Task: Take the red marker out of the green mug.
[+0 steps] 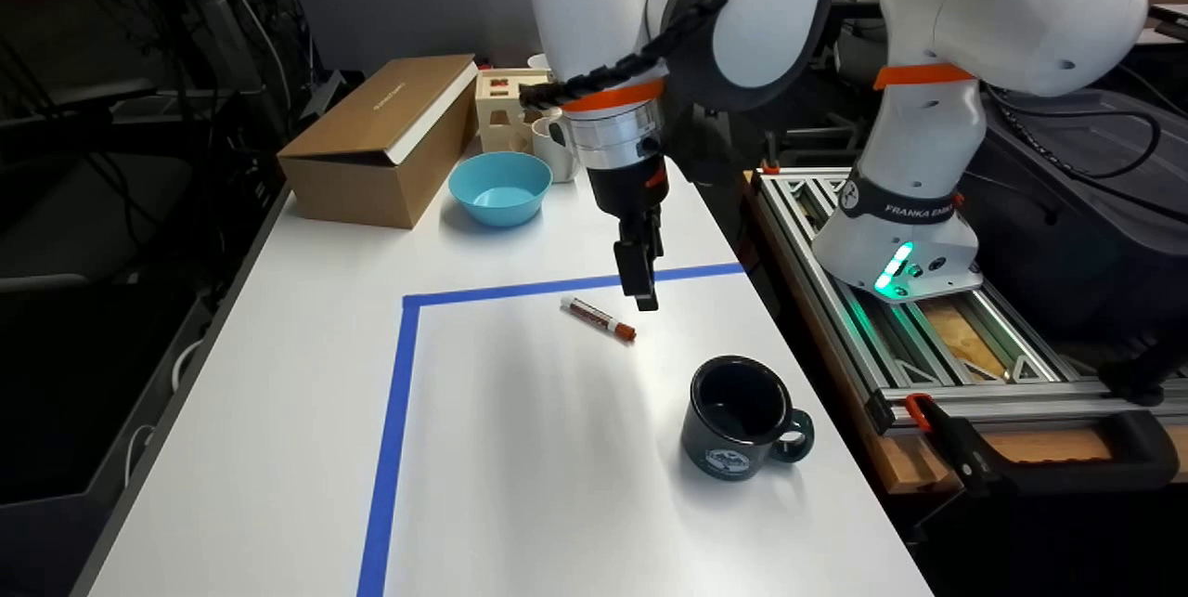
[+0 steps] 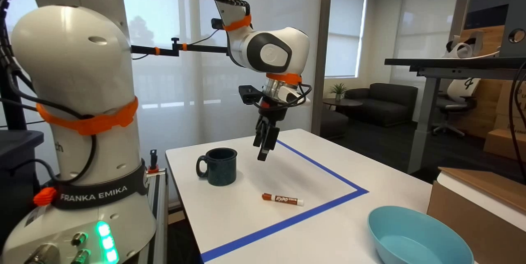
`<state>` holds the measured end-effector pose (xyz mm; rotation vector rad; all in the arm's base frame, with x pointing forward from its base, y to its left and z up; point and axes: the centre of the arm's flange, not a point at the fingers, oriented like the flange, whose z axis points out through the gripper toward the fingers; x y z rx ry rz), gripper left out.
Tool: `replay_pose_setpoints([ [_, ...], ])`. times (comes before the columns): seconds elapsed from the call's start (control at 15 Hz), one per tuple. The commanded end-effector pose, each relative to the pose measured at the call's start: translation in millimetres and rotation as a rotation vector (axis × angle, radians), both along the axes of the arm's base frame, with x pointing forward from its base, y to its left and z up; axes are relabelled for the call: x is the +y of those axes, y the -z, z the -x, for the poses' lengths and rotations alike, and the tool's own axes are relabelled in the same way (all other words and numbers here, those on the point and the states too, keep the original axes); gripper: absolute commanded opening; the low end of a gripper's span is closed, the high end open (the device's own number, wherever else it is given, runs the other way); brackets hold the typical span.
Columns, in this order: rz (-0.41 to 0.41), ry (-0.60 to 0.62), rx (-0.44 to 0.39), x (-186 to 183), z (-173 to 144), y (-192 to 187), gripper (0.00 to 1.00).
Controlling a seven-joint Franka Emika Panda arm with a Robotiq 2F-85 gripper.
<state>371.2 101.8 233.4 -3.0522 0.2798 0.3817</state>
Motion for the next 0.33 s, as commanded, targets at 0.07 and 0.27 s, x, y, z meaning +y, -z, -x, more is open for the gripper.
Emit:
replay_pose_setpoints([
  [0.07,0.001,-0.013,0.0,1.1,2.3,1.7,1.0],
  [0.27,0.0,-0.018,-0.001,0.9,2.3,1.7,1.0],
])
